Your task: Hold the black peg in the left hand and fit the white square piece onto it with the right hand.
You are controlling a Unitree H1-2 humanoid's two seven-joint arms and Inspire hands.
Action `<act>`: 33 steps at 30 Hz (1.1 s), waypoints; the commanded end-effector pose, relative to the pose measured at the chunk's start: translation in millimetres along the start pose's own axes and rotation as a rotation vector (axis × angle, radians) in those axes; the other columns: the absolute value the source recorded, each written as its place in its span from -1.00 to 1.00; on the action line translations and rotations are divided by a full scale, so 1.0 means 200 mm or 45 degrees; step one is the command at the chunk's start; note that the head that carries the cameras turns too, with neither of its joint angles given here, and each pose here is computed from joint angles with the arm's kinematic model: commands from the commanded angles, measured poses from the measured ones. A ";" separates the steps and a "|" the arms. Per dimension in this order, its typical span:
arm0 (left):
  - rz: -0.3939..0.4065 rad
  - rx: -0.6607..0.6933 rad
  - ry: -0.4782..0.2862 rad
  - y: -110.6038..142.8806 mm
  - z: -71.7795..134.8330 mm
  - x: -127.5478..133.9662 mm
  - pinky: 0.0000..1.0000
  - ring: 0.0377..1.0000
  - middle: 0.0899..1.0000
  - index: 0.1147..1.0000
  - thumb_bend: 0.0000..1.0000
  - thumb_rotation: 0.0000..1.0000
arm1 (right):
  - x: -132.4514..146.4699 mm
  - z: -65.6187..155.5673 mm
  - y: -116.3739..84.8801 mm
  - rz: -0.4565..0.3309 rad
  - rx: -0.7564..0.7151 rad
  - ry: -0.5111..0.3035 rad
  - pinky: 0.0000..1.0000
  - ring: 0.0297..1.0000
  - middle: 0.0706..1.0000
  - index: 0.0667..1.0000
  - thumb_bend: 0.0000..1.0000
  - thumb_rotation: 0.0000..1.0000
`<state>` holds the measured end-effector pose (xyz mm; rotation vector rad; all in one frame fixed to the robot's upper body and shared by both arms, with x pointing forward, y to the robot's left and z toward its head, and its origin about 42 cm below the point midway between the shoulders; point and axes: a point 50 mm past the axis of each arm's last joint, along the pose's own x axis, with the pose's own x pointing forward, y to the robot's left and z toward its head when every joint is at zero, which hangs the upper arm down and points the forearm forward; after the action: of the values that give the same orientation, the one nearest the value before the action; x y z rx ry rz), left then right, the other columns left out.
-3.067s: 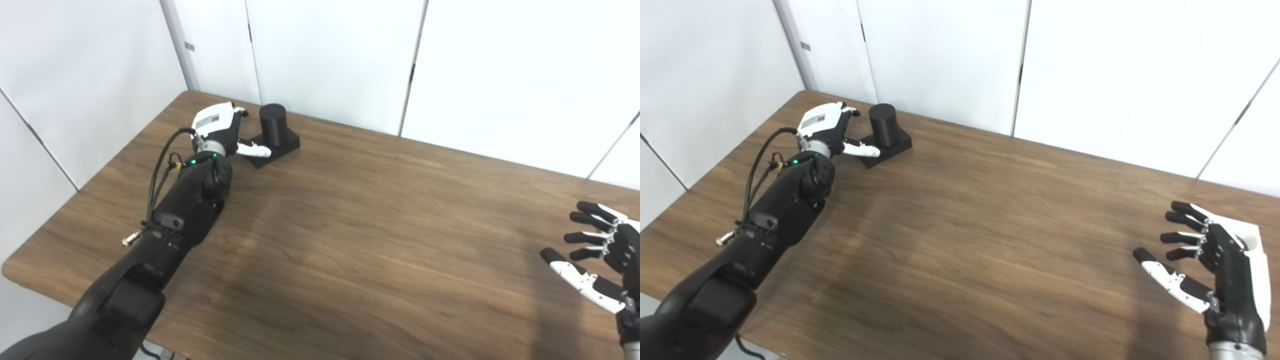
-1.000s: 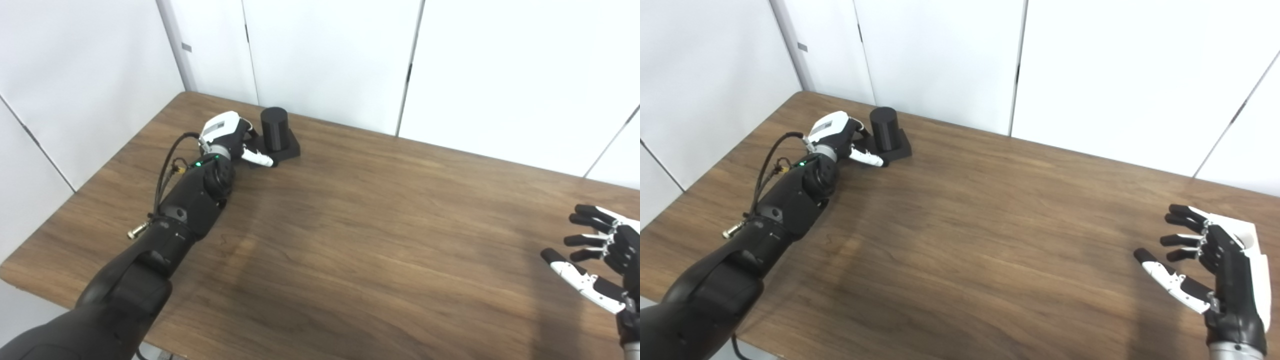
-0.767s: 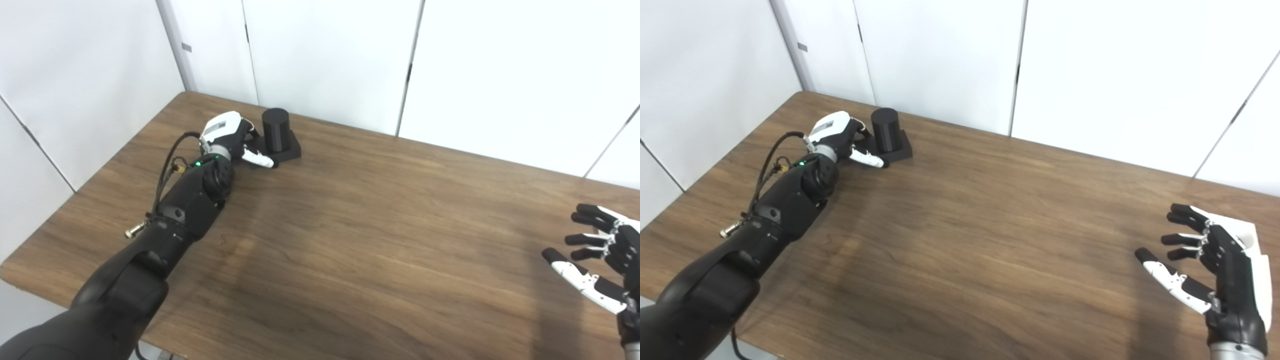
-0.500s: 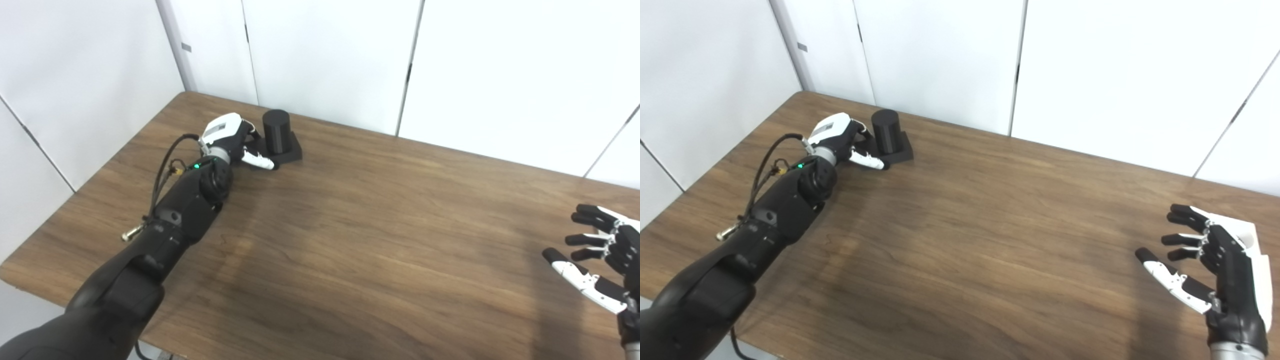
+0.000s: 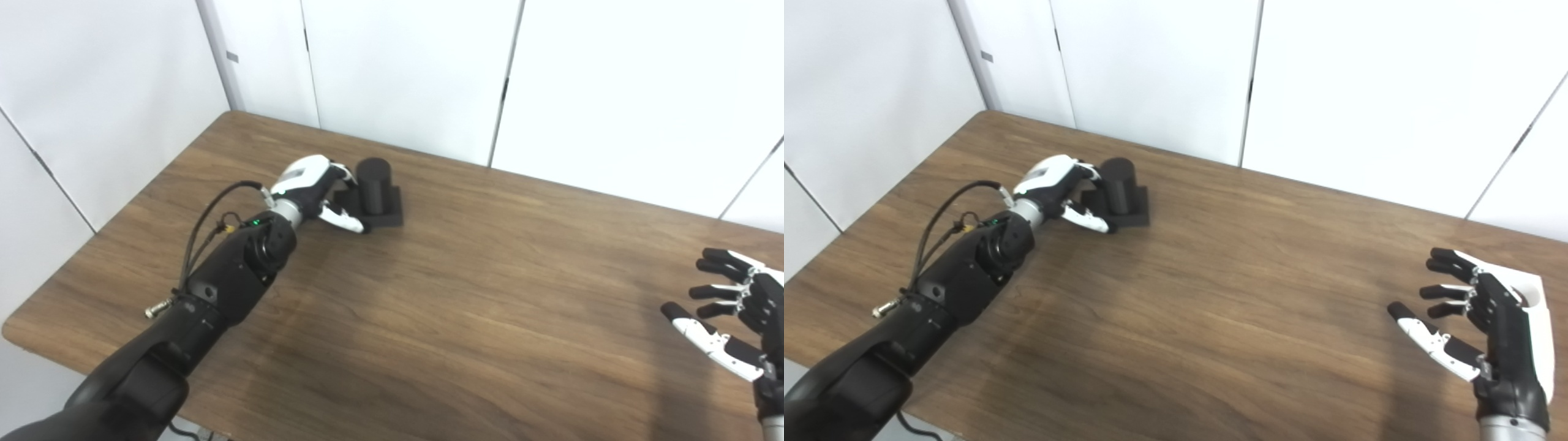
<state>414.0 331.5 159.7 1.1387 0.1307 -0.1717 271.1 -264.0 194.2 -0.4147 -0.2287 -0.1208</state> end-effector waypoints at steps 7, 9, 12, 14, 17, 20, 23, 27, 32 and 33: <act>-0.122 0.030 -0.256 0.03 0.22 -0.02 0.97 1.00 0.86 -0.15 0.05 -0.87 | 0.04 0.06 -0.01 -0.025 0.004 -0.103 -0.12 0.11 0.36 0.37 -0.01 -1.00; -0.160 0.021 -0.300 0.02 0.26 -0.04 0.95 1.00 0.87 -0.15 0.04 -0.86 | 0.04 0.06 -0.01 -0.026 0.010 -0.109 -0.13 0.10 0.35 0.37 0.00 -1.00; -0.191 0.008 -0.372 -0.03 0.30 -0.07 0.90 1.00 0.88 -0.15 0.04 -0.86 | 0.04 0.06 -0.01 -0.027 0.005 -0.111 -0.13 0.10 0.35 0.36 0.01 -1.00; -0.203 -0.004 -0.418 -0.07 0.34 -0.08 0.87 1.00 0.87 -0.15 0.04 -0.86 | 0.05 0.05 -0.01 -0.028 -0.007 -0.113 -0.14 0.09 0.34 0.36 0.01 -1.00; -0.190 0.004 -0.471 -0.11 0.38 -0.11 0.81 1.00 0.86 -0.15 0.05 -0.86 | 0.04 0.05 -0.01 -0.031 -0.003 -0.110 -0.13 0.09 0.34 0.35 0.00 -1.00; -0.197 0.035 -0.508 -0.16 0.43 -0.12 0.80 1.00 0.86 -0.15 0.04 -0.86 | 0.05 0.05 -0.01 -0.029 -0.008 -0.115 -0.13 0.09 0.34 0.35 0.00 -1.00; -0.244 0.023 -0.538 -0.20 0.47 -0.14 0.82 1.00 0.87 -0.15 0.04 -0.85 | 0.05 0.04 -0.01 -0.031 -0.010 -0.118 -0.14 0.09 0.35 0.35 0.01 -1.00; -0.314 -0.023 -0.580 -0.25 0.52 -0.15 0.78 1.00 0.87 -0.15 0.04 -0.85 | 0.05 0.02 -0.01 -0.033 -0.011 -0.133 -0.14 0.09 0.34 0.36 0.02 -1.00; -0.365 -0.006 -0.647 -0.33 0.58 -0.19 0.72 0.98 0.84 -0.15 0.04 -0.85 | 0.05 0.01 -0.02 -0.038 -0.010 -0.143 -0.15 0.09 0.33 0.36 0.03 -1.00; -0.374 0.004 -0.660 -0.35 0.59 -0.20 0.71 0.97 0.84 -0.15 0.04 -0.85 | 0.05 0.01 -0.02 -0.038 -0.010 -0.144 -0.15 0.08 0.33 0.36 0.03 -1.00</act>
<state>369.7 213.2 156.9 1.0446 -0.1404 -0.6383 275.1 -266.4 183.6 -0.4219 -0.2499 -0.1169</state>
